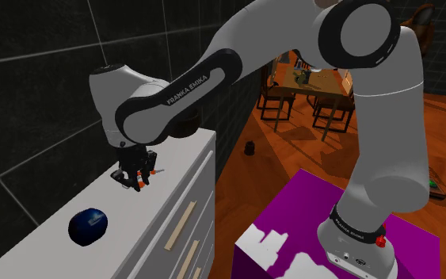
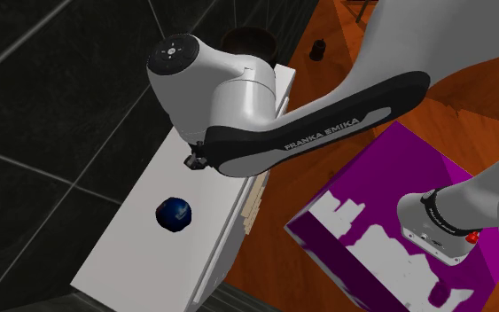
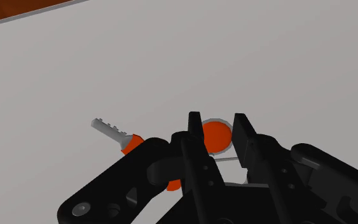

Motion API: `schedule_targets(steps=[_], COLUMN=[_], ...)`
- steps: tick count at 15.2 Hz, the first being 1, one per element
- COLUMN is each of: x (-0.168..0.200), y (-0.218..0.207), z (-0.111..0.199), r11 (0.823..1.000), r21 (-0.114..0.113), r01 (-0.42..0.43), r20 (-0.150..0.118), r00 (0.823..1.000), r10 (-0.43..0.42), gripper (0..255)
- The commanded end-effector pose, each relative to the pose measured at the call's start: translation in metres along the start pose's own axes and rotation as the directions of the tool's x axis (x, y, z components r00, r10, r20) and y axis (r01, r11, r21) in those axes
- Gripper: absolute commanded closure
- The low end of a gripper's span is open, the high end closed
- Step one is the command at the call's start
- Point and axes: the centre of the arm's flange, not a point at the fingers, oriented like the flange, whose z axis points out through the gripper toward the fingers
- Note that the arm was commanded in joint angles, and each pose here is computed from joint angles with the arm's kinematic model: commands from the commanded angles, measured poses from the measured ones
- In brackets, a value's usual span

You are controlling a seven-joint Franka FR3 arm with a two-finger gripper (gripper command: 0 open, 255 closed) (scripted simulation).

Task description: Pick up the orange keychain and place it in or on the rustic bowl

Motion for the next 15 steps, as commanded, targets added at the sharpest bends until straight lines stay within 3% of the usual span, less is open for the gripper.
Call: schedule_targets(steps=[1, 15], x=[0.000, 0.000], y=[0.002, 0.002], z=[0.008, -0.066], r11=[1.000, 1.000], r21=[-0.007, -0.007], r01=[-0.003, -0.003], r20=[0.011, 0.011], r00=[1.000, 1.000], r10=[0.003, 0.003], gripper=[255, 255])
